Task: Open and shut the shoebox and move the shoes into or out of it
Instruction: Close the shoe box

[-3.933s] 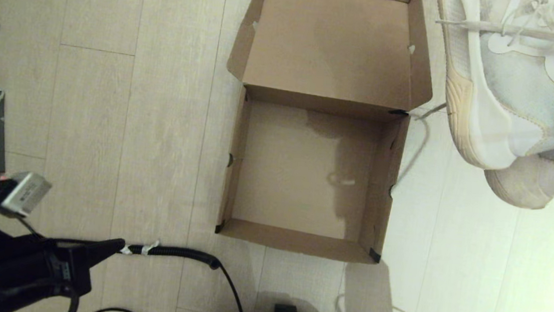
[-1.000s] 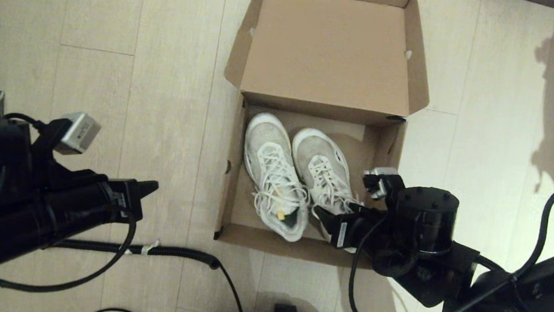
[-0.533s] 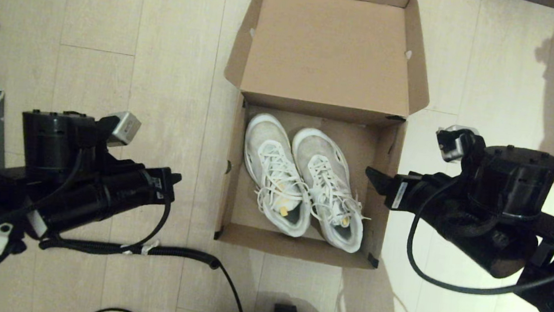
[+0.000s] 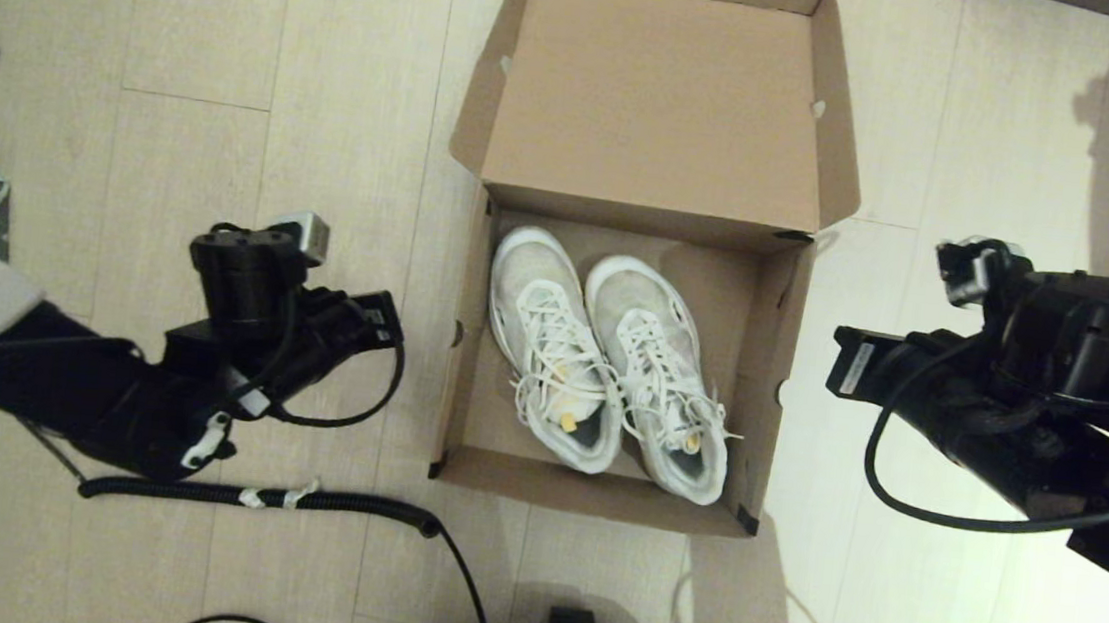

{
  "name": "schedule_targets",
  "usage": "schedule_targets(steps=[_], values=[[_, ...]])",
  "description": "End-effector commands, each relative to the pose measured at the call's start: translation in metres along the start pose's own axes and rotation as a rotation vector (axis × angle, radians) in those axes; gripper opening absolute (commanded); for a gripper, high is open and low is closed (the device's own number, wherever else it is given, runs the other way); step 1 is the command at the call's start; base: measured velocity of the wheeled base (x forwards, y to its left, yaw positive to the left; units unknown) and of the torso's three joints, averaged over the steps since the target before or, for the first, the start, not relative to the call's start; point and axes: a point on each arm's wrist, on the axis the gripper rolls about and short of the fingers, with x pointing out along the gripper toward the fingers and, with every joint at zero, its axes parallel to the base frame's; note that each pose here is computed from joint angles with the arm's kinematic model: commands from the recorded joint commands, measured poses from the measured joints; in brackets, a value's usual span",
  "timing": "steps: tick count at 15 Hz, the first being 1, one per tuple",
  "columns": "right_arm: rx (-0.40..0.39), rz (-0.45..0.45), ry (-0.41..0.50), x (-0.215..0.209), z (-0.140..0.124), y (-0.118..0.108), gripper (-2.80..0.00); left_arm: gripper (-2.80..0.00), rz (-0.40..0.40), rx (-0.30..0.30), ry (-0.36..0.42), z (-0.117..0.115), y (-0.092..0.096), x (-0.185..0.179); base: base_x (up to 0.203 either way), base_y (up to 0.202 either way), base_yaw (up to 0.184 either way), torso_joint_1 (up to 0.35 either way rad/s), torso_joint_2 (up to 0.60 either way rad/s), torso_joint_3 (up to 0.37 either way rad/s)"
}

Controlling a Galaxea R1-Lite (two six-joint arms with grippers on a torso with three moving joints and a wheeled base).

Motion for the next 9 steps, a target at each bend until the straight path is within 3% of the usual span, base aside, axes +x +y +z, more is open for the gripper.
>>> schedule_targets(steps=[1,4,9], values=[[-0.011,-0.026,0.026,0.001,-0.008,-0.007,-2.8,-2.8,-0.023,-0.007,0.038,-0.02,-0.012,0.014,0.0,0.0,0.0,0.0,0.0,0.0],[-0.025,-0.114,0.1,0.007,-0.032,-0.031,-2.8,-2.8,-0.054,-0.017,0.032,-0.025,-0.036,0.018,0.0,0.0,0.0,0.0,0.0,0.0],[-0.035,-0.136,0.138,0.014,-0.079,-0.042,-2.8,-2.8,-0.116,-0.024,-0.009,-0.017,-0.061,0.02,0.0,0.0,0.0,0.0,0.0,0.0]])
